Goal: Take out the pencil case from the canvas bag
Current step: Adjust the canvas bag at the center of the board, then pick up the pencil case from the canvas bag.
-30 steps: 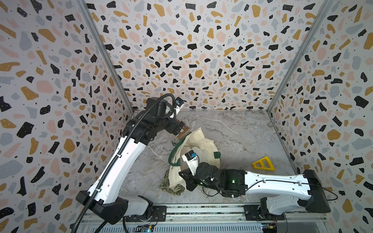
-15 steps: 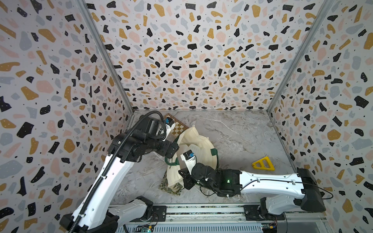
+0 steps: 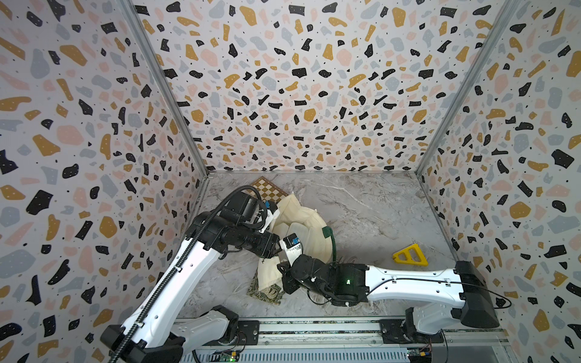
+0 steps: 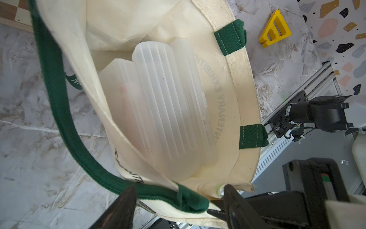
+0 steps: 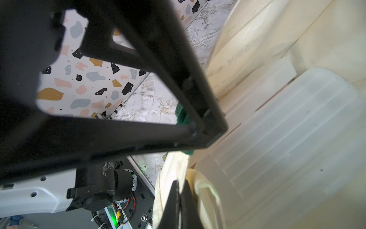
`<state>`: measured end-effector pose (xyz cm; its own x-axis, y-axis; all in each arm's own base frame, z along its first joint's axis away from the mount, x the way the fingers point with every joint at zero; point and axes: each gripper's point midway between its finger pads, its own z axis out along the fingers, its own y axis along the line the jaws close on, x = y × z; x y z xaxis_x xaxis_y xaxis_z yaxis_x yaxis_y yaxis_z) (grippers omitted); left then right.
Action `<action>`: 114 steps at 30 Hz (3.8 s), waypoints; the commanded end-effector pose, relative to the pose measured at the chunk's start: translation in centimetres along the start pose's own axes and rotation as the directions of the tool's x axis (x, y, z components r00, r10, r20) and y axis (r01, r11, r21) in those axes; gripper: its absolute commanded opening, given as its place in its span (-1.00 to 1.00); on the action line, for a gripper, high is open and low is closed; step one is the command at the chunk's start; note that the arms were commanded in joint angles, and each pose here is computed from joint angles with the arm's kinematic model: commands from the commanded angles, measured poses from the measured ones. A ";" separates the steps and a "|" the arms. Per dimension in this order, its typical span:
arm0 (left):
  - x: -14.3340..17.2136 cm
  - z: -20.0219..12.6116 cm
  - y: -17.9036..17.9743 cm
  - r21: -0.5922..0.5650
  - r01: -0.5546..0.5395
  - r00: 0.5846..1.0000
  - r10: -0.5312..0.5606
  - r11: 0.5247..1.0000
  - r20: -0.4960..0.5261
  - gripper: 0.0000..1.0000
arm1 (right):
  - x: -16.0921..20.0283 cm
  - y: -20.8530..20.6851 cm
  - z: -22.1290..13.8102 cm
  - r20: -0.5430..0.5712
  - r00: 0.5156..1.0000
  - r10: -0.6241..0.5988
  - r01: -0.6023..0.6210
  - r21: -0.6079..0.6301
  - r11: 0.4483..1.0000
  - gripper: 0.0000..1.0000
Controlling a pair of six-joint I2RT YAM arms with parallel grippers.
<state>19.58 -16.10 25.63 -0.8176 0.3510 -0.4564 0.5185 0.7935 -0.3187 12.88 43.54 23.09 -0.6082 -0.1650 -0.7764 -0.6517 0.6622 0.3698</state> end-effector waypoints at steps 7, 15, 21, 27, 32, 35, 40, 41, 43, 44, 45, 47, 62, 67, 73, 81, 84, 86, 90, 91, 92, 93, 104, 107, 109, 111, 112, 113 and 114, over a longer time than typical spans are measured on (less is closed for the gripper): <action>-0.6 1.0 0.0 0.016 0.021 1.000 -0.020 1.000 -0.020 -0.42 | -2.2 -0.7 -1.3 0.073 0.997 0.014 -0.017 0.038 0.999 -1.00; -0.5 1.0 0.9 -0.041 -0.003 0.999 0.001 0.999 -0.043 0.44 | -2.4 -0.7 -1.7 0.085 0.996 0.010 -0.013 0.036 0.999 -1.00; 1.0 1.2 -0.1 0.018 -0.005 0.995 0.006 1.000 -0.095 0.99 | -2.5 -1.0 -1.7 0.091 0.996 0.008 -0.012 0.048 0.999 -1.00; 2.3 2.5 -0.6 0.074 0.032 0.990 -0.021 0.997 -0.139 0.72 | -2.8 -1.2 -1.9 0.105 0.994 0.011 -0.018 0.066 0.998 -1.00; 2.0 3.0 0.0 0.037 0.026 0.989 -0.020 0.999 -0.150 0.15 | -2.9 -1.1 -1.7 0.108 0.994 0.008 -0.015 0.061 0.998 -1.00; 1.6 3.1 0.5 0.015 0.021 0.989 -0.019 1.000 -0.145 -0.29 | -2.8 -1.0 -1.6 0.104 0.995 0.002 -0.009 0.060 0.998 -1.00; 1.1 3.1 1.0 -0.016 0.002 0.991 -0.004 1.000 -0.134 -1.00 | -2.6 -1.0 -1.8 0.101 0.995 -0.001 -0.004 0.050 0.999 -1.00; 0.9 2.9 1.1 -0.027 -0.019 0.992 0.015 0.999 -0.128 -1.00 | -2.6 -1.0 -2.0 0.103 0.995 0.000 -0.005 0.045 0.999 -1.00; 0.2 2.5 1.5 -0.055 -0.074 0.992 0.068 0.996 -0.109 -1.00 | -2.8 -1.1 -2.5 0.111 0.994 0.004 -0.008 0.036 0.999 -0.95; -0.5 2.1 1.6 -0.064 -0.115 0.989 0.108 0.991 -0.099 -1.00 | -2.9 -1.1 -2.8 0.116 0.993 0.005 -0.009 0.030 1.000 -0.83; -1.1 1.7 1.9 -0.087 -0.151 0.985 0.142 0.985 -0.102 -1.00 | -2.9 -1.2 -3.1 0.119 0.993 0.005 -0.009 0.029 1.000 -0.71; -2.5 0.8 2.7 -0.148 -0.233 0.969 0.217 0.961 -0.116 -1.00 | -3.1 -1.5 -4.0 0.129 0.992 0.011 -0.015 0.024 1.000 -0.43; -7.2 0.2 2.7 -0.260 -0.587 0.783 0.619 0.767 0.059 -1.00 | -3.2 -8.1 -7.9 0.169 0.967 0.193 -0.202 0.042 0.978 0.70; -6.6 0.8 1.7 -0.184 -0.603 0.780 0.622 0.777 0.068 -1.00 | -1.2 -8.2 -5.2 0.108 0.962 0.252 -0.259 0.054 0.965 0.70; -6.4 0.6 1.6 -0.219 -0.639 0.730 0.671 0.738 0.130 -1.00 | 0.8 -10.0 -2.5 0.063 0.930 0.363 -0.368 0.138 0.919 0.65; -4.9 1.4 1.4 -0.186 -0.603 0.755 0.630 0.776 0.183 -1.00 | 3.1 -15.3 -3.0 0.095 0.849 0.520 -0.528 0.196 0.826 0.55; -4.4 1.3 0.9 -0.158 -0.598 0.761 0.618 0.786 0.198 -1.00 | 3.6 -16.1 -2.6 0.093 0.830 0.551 -0.558 0.188 0.809 0.52; -4.2 1.2 0.7 -0.154 -0.595 0.760 0.615 0.789 0.213 -1.00 | 3.5 -16.1 -2.3 0.099 0.829 0.550 -0.558 0.183 0.809 0.50; -3.8 1.5 0.8 -0.147 -0.592 0.761 0.610 0.792 0.220 -1.00 | 3.2 -16.0 -1.4 0.098 0.835 0.542 -0.550 0.188 0.813 0.48; -3.8 1.5 0.8 -0.149 -0.593 0.761 0.611 0.791 0.219 -1.00 | 3.1 -15.9 -1.2 0.097 0.835 0.541 -0.549 0.190 0.814 0.47; -3.9 1.5 0.8 -0.155 -0.592 0.759 0.612 0.791 0.221 -1.00 | 3.1 -15.8 -0.9 0.092 0.835 0.542 -0.549 0.191 0.814 0.47; -4.0 1.4 0.9 -0.159 -0.591 0.759 0.612 0.791 0.223 -1.00 | 3.2 -15.8 -0.6 0.088 0.835 0.543 -0.549 0.194 0.813 0.46; -3.4 0.7 0.3 -0.136 -0.596 0.752 0.609 0.792 0.254 -1.00 | 3.9 -17.5 3.5 0.108 0.795 0.597 -0.605 0.210 0.768 0.28; -3.1 0.6 0.0 -0.120 -0.594 0.752 0.602 0.795 0.267 -1.00 | 3.4 -17.6 4.4 0.110 0.804 0.584 -0.593 0.217 0.775 0.27; -3.1 0.5 -0.2 -0.111 -0.592 0.753 0.597 0.798 0.278 -1.00 | 3.4 -17.8 5.2 0.102 0.802 0.589 -0.595 0.223 0.772 0.19; -3.2 0.4 -0.3 -0.107 -0.587 0.755 0.590 0.803 0.287 -1.00 | 4.0 -18.3 6.3 0.076 0.789 0.609 -0.608 0.230 0.760 0.09; -3.3 0.3 -0.4 -0.103 -0.585 0.756 0.588 0.804 0.287 -1.00 | 4.3 -18.6 6.8 0.069 0.786 0.615 -0.612 0.231 0.756 0.01; -3.3 0.3 -0.4 -0.094 -0.583 0.761 0.583 0.807 0.286 -1.00 | 4.5 -18.9 7.1 0.066 0.783 0.618 -0.615 0.236 0.753 -0.10; -3.4 0.2 -0.5 -0.088 -0.580 0.763 0.577 0.810 0.289 -1.00 | 4.7 -19.1 7.2 0.069 0.787 0.613 -0.609 0.244 0.754 -0.21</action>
<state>22.01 -17.03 25.03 -0.2970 0.6302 -0.7174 0.8641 0.4971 0.0789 25.10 34.86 8.34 -0.8478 0.3184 -0.4241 -0.0073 0.7926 0.6097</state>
